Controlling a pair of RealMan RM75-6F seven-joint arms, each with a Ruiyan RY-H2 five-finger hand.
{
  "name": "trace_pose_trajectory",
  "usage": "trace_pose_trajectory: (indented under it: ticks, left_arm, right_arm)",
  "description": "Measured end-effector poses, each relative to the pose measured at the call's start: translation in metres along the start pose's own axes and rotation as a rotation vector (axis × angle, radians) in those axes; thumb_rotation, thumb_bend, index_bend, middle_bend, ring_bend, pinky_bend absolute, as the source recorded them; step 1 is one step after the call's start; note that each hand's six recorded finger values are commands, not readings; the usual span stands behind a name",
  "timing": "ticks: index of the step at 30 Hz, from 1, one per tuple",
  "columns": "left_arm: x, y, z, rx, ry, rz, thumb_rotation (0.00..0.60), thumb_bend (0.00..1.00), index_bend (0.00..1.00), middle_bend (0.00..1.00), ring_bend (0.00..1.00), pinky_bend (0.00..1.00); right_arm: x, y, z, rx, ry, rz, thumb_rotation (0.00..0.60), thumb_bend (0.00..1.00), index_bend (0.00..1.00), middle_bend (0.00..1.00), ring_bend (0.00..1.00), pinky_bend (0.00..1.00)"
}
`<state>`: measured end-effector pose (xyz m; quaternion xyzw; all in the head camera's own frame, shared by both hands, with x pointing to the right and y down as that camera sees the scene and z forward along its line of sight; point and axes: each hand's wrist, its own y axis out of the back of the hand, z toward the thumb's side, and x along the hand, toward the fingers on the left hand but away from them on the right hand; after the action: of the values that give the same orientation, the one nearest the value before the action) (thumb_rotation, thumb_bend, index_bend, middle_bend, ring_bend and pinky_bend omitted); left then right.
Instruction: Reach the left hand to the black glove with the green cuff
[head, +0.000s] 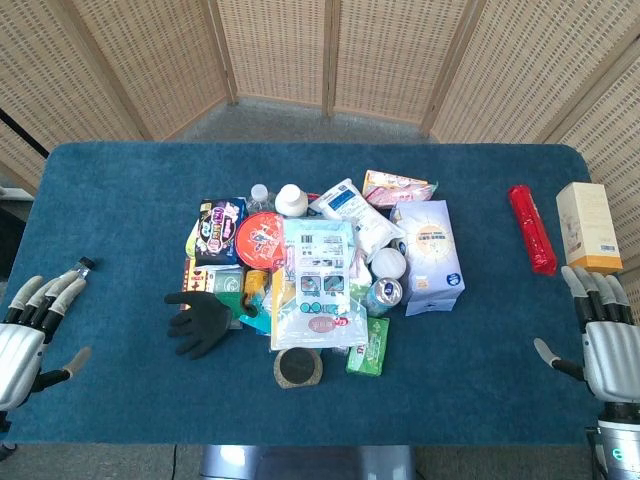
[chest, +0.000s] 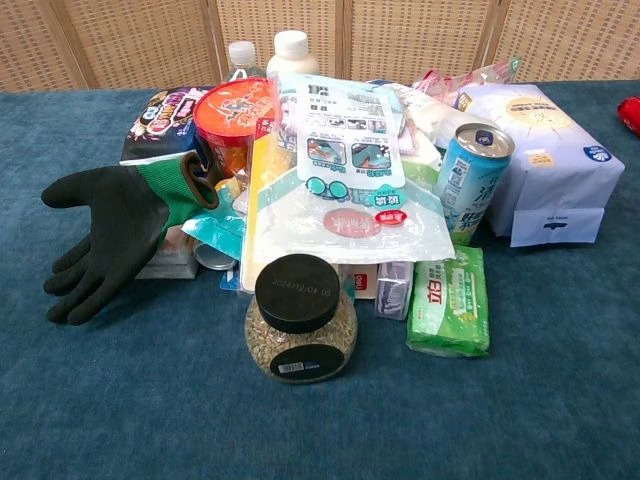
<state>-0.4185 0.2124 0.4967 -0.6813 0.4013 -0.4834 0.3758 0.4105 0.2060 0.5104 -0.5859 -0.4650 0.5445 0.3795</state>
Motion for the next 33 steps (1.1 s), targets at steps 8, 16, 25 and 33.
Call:
trace_pose_trajectory:
  ticks: [8, 16, 25, 33]
  left_arm:
    - [0.007, -0.008, 0.008, -0.021, -0.034, -0.042, 0.600, 0.33, 0.00, 0.05, 0.13, 0.00]
    - [0.020, -0.025, 0.021, -0.045, -0.074, -0.132, 0.600, 0.29, 0.00, 0.00, 0.11, 0.00]
    - [0.053, -0.072, 0.050, -0.083, -0.139, -0.263, 0.600, 0.27, 0.00, 0.00, 0.08, 0.00]
    - [0.079, -0.110, 0.086, -0.087, -0.222, -0.323, 0.600, 0.23, 0.00, 0.00, 0.01, 0.00]
  right_arm:
    - [0.000, -0.003, 0.004, 0.004, 0.015, 0.016, 0.563, 0.22, 0.00, 0.07, 0.00, 0.00]
    - [0.007, 0.000, 0.002, -0.019, 0.014, 0.014, 0.564, 0.22, 0.00, 0.06, 0.00, 0.00]
    - [0.011, 0.002, -0.002, -0.027, 0.006, 0.019, 0.563, 0.22, 0.00, 0.06, 0.00, 0.00]
    - [0.016, 0.011, -0.013, -0.044, -0.017, -0.005, 0.567, 0.22, 0.00, 0.06, 0.00, 0.00]
